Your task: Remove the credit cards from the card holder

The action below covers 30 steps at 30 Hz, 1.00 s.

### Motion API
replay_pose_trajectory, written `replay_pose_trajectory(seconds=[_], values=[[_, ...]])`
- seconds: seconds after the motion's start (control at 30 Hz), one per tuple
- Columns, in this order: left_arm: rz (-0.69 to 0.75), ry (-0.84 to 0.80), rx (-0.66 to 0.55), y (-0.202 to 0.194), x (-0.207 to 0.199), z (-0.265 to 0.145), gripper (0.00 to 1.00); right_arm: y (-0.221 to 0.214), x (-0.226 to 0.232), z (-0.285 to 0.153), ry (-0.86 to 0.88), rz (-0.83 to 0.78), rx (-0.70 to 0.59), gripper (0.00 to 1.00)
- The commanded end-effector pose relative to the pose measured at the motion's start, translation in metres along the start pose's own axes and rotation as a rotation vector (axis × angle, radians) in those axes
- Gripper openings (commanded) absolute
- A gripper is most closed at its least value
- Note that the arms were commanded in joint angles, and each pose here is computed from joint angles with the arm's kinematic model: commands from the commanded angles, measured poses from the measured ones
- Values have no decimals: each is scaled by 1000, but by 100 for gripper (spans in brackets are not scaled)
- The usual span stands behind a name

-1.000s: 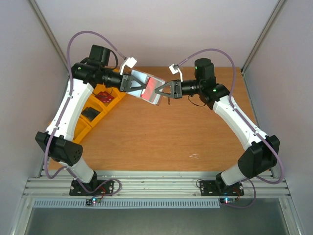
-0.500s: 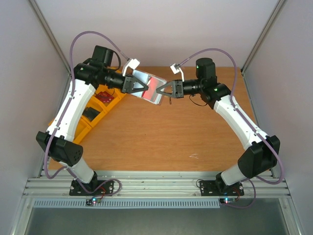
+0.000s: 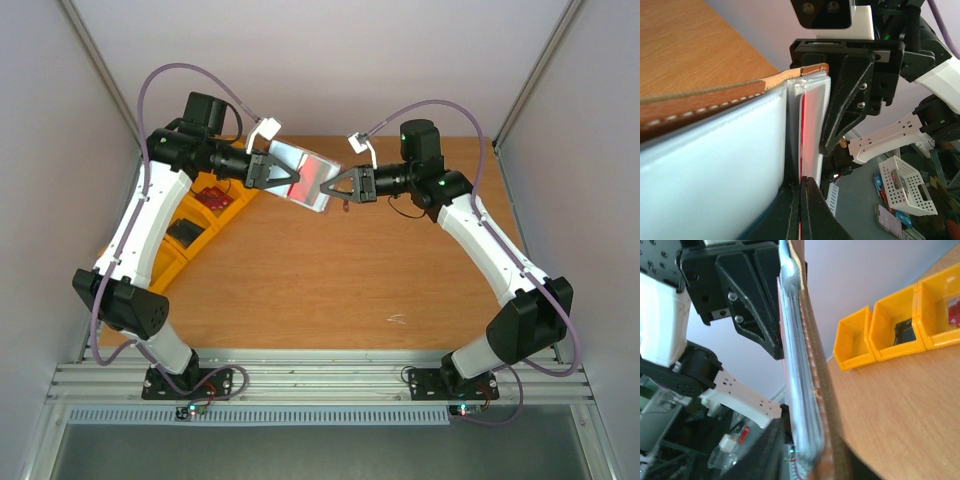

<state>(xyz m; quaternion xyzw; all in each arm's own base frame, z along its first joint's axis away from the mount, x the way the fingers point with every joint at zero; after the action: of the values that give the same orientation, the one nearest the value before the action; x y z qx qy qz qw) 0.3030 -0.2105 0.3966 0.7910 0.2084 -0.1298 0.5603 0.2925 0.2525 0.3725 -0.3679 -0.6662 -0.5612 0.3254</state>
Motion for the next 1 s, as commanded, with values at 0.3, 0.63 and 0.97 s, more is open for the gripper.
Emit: replay_pose_trajectory(seconds=[0.3, 0.63, 0.97], values=[[34, -2, -51, 10, -12, -13, 12, -1, 31, -8, 47, -68, 22, 1], [18, -11, -51, 9, -11, -12, 0, -1, 31, -8, 40, -69, 25, 1], [7, 60, -36, 3, 2, -19, 0, -1, 31, -11, 30, -74, 25, 1]])
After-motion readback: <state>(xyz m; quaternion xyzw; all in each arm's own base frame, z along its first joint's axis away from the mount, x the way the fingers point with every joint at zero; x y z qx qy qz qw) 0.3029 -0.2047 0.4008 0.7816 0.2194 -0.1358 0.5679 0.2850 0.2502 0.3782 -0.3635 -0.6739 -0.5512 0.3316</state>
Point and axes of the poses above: each gripper's point midway between its finger pads, its own z axis out along the fingers, its own x axis along the line the jaws close on, y = z × x, the point moved 4 cm from there along -z, back along the fingers, and after that the axes turned 14 degrees about z, right-handed, at the moved point
